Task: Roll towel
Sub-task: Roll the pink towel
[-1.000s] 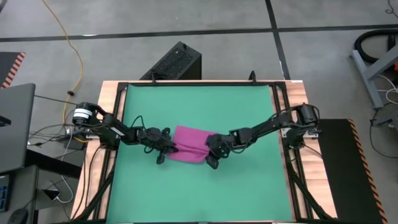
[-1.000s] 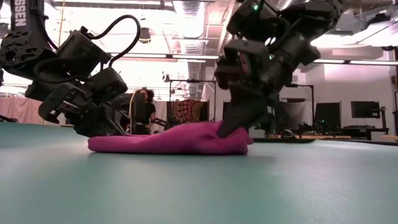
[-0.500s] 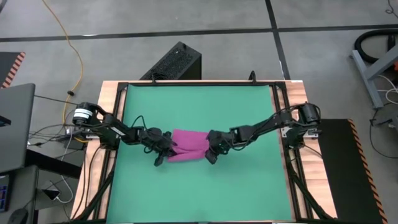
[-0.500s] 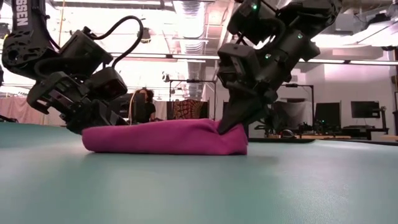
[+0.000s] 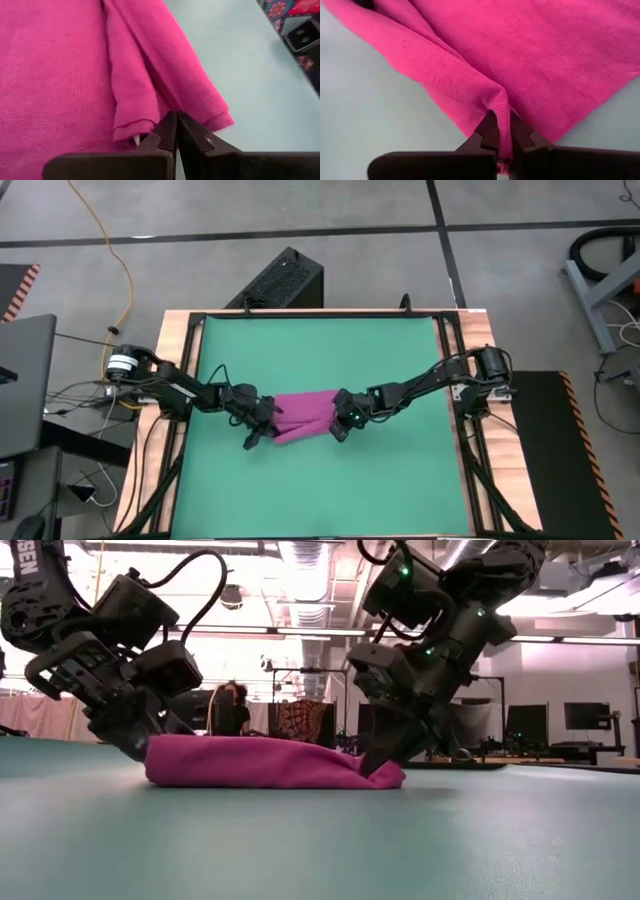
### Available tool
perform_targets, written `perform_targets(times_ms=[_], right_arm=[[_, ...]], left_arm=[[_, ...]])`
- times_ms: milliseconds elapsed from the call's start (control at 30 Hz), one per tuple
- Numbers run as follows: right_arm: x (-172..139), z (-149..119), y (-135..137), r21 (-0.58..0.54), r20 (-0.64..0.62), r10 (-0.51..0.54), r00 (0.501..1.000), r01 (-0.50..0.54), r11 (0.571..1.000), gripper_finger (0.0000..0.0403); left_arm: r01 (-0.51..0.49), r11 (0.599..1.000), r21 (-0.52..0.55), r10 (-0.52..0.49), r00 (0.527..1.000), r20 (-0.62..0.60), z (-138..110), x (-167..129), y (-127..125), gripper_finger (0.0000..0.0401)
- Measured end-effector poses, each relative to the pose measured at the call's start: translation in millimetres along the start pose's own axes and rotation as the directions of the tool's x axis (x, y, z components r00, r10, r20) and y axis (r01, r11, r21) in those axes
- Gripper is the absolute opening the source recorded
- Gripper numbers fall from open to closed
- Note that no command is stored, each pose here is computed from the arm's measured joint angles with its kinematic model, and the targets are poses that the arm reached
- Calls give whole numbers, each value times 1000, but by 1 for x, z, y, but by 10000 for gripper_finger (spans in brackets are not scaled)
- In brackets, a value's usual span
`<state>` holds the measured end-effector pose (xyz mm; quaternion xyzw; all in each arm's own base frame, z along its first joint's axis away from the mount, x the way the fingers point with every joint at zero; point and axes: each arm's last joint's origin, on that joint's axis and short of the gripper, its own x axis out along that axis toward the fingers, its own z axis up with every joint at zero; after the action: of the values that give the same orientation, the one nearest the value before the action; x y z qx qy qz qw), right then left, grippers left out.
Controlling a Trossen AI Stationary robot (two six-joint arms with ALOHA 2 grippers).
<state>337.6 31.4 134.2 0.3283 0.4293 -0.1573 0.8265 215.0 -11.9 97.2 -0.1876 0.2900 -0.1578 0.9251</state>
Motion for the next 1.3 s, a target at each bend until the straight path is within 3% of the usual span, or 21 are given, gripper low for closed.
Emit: perform_targets(times_ms=[367, 567, 667, 767, 933, 1033, 1167, 1300], right_arm=[[6, -1, -1, 47, -3, 2, 1000, -2, 999, 21], [6, -2, -1, 61, -9, -1, 1000, 2, 998, 21], [6, -2, -1, 62, -13, -1, 1000, 2, 998, 21], [6, -2, -2, 60, -14, -2, 1000, 2, 998, 21], [6, -3, -2, 59, -14, -1, 1000, 1, 998, 21], [6, -3, -2, 58, -15, -2, 1000, 2, 998, 21], [7, -3, -2, 58, -15, -2, 1000, 3, 998, 22], [7, -3, -2, 47, -15, -1, 1000, 2, 999, 22]], left_arm=[[154, 986, -58, -149, 985, 85, 26, -16, -26, 0], [24, 998, -50, -20, 997, 76, 30, -38, -44, 0], [-105, 994, 29, 100, 988, 120, 37, -45, -54, 0], [-202, 961, 191, 180, 975, 129, 46, -44, -70, 0], [-203, 902, 380, 181, 979, 95, 50, -26, -93, 0], [-241, 858, 454, 237, 969, 67, 50, -10, -99, 0], [-255, 815, 520, 280, 960, 32, 57, 9, -103, 0], [-304, 778, 550, 394, 918, -51, 49, 22, -91, 0]])
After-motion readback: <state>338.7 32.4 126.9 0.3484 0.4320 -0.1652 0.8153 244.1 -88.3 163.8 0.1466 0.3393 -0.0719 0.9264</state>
